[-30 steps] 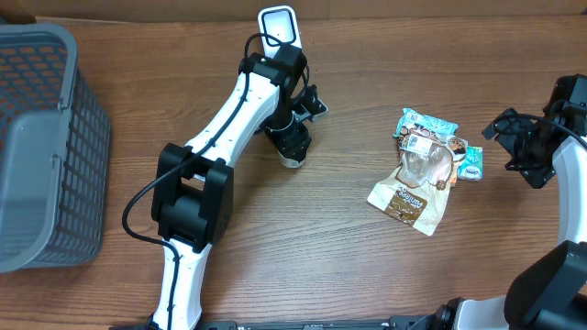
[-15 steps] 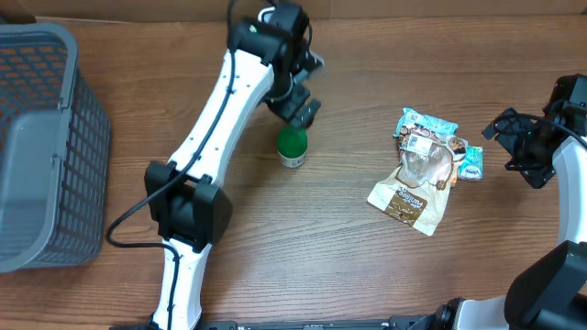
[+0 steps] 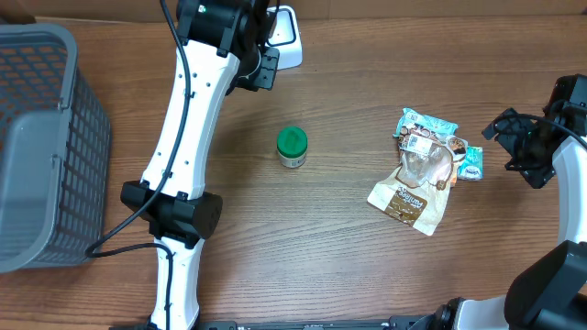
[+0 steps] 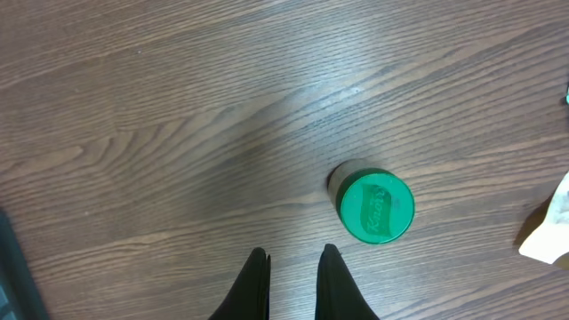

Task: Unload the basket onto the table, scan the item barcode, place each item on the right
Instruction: 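Slide the jar to table center and release it with the left gripper, then move the right gripper left over the jar and grasp its lid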

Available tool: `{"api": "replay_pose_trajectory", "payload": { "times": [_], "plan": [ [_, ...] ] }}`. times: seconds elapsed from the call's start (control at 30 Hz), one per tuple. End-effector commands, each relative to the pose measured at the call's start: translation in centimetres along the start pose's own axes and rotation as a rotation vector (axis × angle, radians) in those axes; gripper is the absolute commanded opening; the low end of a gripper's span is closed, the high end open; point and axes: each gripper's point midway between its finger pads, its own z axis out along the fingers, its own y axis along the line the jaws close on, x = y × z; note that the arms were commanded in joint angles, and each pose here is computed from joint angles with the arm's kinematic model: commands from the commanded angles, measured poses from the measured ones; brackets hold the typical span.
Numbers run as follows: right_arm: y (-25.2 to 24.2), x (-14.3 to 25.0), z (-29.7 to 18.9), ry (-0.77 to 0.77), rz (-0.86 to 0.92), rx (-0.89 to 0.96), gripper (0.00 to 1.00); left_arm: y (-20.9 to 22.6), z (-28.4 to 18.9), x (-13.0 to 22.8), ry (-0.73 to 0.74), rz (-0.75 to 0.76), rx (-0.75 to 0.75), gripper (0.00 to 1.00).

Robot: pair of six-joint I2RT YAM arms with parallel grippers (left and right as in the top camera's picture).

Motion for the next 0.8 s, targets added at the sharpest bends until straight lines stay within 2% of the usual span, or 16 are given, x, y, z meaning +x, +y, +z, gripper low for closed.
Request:
{"api": "replay_pose_trajectory", "payload": {
  "times": [0.0, 0.1, 0.23, 0.37, 0.43, 0.53, 0.57, 0.6, 0.7, 0.73, 0.77],
  "plan": [
    [0.1, 0.1, -0.6, -0.012, 0.004, -0.013, 1.00, 0.0, -0.6, -0.2, -0.019, -0.026, -0.005, 0.04],
    [0.7, 0.4, -0.6, 0.007, 0.005, -0.047, 1.00, 0.1, -0.6, -0.2, -0.019, -0.040, -0.006, 0.04],
    [2.7, 3.7, -1.1, 0.170, 0.018, -0.179, 1.00, 0.6, -0.8, -0.3, -0.021, -0.083, 0.005, 0.04],
    [5.0, 4.6, -1.8, 0.227, 0.007, -0.315, 0.98, 1.9, -2.1, -0.4, -0.044, -0.125, 0.049, 0.04],
    [6.5, 5.4, -2.3, 0.242, -0.093, -0.391, 0.90, 3.2, -3.3, -0.4, -0.070, -0.157, 0.051, 0.04],
    [8.2, 6.9, -2.4, 0.253, -0.207, -0.401, 0.90, 5.6, -5.0, -0.4, -0.110, -0.200, 0.035, 0.04],
    [8.6, 7.4, -2.3, 0.250, -0.237, -0.382, 0.90, 6.3, -5.5, -0.3, -0.121, -0.215, 0.030, 0.07],
    [9.2, 8.0, -2.2, 0.243, -0.280, -0.359, 0.90, 7.0, -5.8, -0.3, -0.129, -0.229, 0.025, 0.24],
    [11.8, 9.9, -2.7, 0.212, -0.409, -0.314, 0.93, 8.4, -6.2, -0.2, -0.139, -0.259, 0.011, 0.61],
    [12.9, 10.6, -3.1, 0.198, -0.453, -0.307, 0.93, 8.8, -6.2, -0.2, -0.139, -0.265, 0.002, 0.83],
    [13.9, 11.3, -3.6, 0.179, -0.488, -0.296, 0.94, 9.3, -6.2, -0.1, -0.140, -0.265, -0.010, 1.00]
  ]
}}
